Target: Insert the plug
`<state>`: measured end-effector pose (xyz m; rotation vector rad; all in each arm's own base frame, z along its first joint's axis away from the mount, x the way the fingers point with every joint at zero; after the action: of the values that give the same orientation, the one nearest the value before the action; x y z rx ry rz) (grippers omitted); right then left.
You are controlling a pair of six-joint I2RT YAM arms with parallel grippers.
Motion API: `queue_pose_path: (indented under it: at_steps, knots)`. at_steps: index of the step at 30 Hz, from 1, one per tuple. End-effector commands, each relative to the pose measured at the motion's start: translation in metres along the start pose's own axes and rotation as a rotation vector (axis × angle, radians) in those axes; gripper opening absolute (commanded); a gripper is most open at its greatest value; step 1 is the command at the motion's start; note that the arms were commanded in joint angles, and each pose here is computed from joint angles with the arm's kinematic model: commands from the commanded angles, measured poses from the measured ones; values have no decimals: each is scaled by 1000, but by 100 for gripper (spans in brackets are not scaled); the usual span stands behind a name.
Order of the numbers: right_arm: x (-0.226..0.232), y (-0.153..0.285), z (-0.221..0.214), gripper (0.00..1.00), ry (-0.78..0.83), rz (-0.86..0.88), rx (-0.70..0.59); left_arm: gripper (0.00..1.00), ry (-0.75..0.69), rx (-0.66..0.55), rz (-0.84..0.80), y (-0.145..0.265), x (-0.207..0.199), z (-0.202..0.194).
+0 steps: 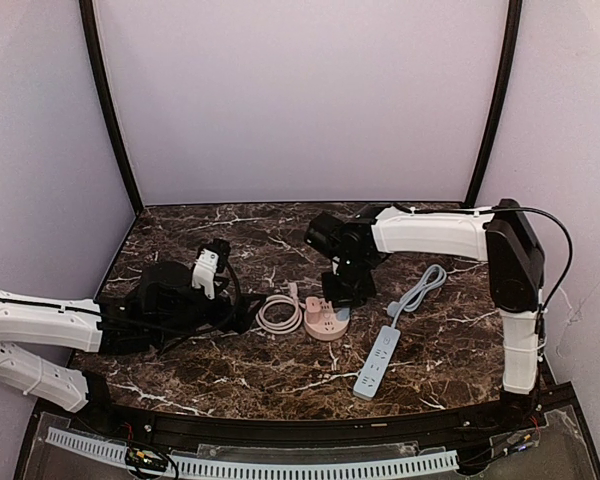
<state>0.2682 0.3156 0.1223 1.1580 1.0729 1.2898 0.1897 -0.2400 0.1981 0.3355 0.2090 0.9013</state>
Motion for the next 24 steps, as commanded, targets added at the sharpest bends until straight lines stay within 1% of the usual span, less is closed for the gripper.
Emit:
queue_pose_path:
  at_steps: [1,6,10,13,14,18,24]
  knots:
    - [-20,-86,-18,0,6,-183,89,100,14,-20,3,4,2,1]
    - [-16,-90,-20,0,18,-181,96,100,14,-19,1,4,2,0]
    - [-2,-63,-18,1,27,-95,61,100,14,-19,1,4,2,0]
    - [14,-33,-18,11,32,6,15,100,16,-17,-2,4,2,-1]
    - [17,-24,-17,17,32,24,0,100,16,-17,-3,4,2,-1]
    - [25,8,-15,30,30,73,-45,100,18,-17,-11,5,1,-1]
    - [28,53,-11,59,28,140,-120,100,18,-37,-37,8,0,0]
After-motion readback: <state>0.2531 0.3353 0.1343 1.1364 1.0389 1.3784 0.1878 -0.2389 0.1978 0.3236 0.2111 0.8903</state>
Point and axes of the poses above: each gripper's point midway between its finger pads, its own y axis back along the fingers, its own x axis along the line the jaws close on, z = x × y, the point moved 7 cm from there along y, back along the fingers, and after that the axes turned 9 degrees about -y, right-handed, at the moved point
